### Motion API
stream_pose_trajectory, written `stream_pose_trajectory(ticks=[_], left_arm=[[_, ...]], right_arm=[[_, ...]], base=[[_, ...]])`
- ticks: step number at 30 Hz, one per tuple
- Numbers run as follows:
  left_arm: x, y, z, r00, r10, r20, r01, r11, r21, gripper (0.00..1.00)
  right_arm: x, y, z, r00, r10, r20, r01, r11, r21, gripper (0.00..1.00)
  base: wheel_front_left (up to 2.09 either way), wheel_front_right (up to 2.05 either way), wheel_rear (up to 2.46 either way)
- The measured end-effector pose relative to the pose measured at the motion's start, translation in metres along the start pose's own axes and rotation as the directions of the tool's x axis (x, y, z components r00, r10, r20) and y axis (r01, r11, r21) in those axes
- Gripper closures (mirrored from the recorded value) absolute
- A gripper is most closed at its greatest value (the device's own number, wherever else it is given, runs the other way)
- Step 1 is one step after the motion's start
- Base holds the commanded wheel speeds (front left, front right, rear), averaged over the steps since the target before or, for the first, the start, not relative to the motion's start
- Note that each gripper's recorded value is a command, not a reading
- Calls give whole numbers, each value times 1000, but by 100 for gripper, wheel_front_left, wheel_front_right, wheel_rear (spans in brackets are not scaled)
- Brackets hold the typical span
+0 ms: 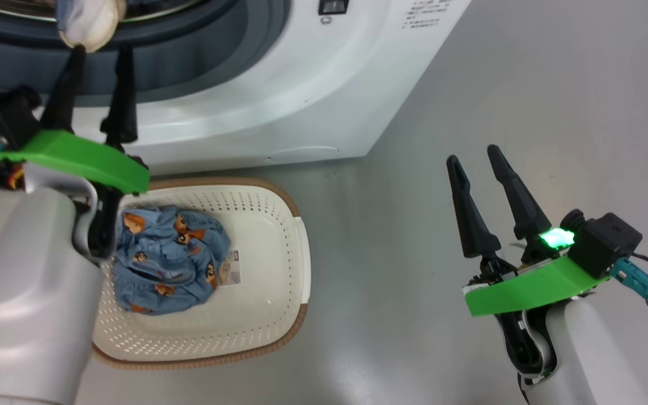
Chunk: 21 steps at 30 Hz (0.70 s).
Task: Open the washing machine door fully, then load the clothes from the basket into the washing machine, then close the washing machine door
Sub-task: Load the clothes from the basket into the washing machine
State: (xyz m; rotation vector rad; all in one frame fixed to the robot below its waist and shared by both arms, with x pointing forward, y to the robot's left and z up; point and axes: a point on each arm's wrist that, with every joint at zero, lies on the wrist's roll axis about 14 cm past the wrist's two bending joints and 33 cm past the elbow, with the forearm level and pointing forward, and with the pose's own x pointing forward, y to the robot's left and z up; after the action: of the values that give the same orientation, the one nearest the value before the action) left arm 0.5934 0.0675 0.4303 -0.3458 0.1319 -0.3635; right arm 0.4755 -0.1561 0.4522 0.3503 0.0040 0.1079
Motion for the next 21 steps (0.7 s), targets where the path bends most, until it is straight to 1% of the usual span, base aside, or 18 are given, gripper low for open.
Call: stream_pose_trajectory(ticks=[7,15,21], left_arm=[[-25,-8,7,1000,17,17,-17,1000,8,0],[-52,-25,9,1000,8,21,-8,1000,29,0],[-78,-27,13,999,23,32,-25,999,43,0]], right_arm=[[-10,4,9,1000,9,9,-9,1000,-8,0],[-24,6,21,1000,17,20,-17,1000,-21,0],[-40,4,30,999,7,32,-7,1000,-18,0]], base=[[0,0,0],[0,0,0],[0,0,0]])
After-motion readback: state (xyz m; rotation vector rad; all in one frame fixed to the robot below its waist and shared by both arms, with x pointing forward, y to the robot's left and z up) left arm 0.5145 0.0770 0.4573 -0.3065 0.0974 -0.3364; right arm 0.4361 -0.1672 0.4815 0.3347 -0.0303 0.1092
